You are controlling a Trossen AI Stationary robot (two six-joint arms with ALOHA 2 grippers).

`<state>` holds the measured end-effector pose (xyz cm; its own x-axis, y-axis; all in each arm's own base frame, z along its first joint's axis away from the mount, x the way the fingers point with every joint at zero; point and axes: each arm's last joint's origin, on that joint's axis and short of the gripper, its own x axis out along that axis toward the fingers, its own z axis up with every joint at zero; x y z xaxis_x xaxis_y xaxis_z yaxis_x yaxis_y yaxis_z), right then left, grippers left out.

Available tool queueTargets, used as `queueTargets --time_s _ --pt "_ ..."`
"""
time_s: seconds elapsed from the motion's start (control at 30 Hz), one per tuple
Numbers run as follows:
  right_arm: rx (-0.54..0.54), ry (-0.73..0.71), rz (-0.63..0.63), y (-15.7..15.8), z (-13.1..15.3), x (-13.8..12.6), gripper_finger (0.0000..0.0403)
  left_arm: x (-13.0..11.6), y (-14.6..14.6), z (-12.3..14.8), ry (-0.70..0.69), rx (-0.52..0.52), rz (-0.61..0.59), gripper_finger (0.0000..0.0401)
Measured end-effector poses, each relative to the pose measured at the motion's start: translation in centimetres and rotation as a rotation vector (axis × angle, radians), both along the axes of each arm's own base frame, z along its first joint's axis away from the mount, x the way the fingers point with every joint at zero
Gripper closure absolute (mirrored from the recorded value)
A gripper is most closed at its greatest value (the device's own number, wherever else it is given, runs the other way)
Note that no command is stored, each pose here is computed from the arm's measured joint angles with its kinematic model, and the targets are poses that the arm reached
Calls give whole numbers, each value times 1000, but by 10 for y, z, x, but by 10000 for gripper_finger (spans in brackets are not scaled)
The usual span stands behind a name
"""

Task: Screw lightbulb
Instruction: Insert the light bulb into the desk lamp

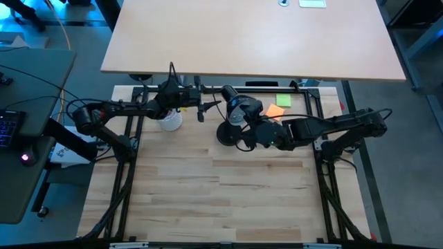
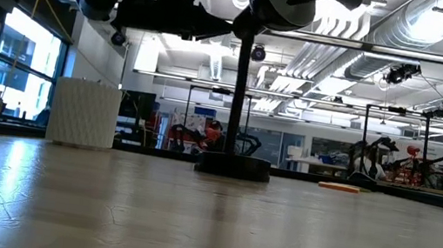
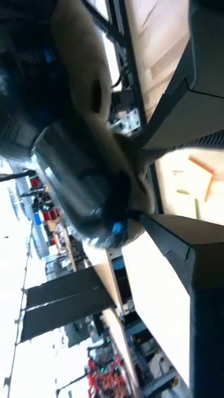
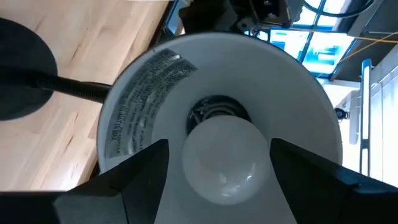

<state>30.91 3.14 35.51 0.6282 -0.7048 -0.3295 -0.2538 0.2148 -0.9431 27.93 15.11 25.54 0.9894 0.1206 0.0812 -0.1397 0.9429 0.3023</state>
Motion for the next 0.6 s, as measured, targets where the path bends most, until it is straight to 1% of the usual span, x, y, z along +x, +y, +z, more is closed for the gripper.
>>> queueTargets --time_s 0.13,0.23,0.33,0.6 --pt "1 1 -16 -5 0 1 142 -3 2 4 -27 18 -9 225" --pt "1 -1 -31 -10 0 1 144 -3 2 8 -62 46 -13 225" --pt "1 -2 -41 -13 0 2 144 -3 0 9 -63 83 -14 225" --pt "11 -61 -43 -14 4 4 144 -2 -2 10 -69 93 -29 225"
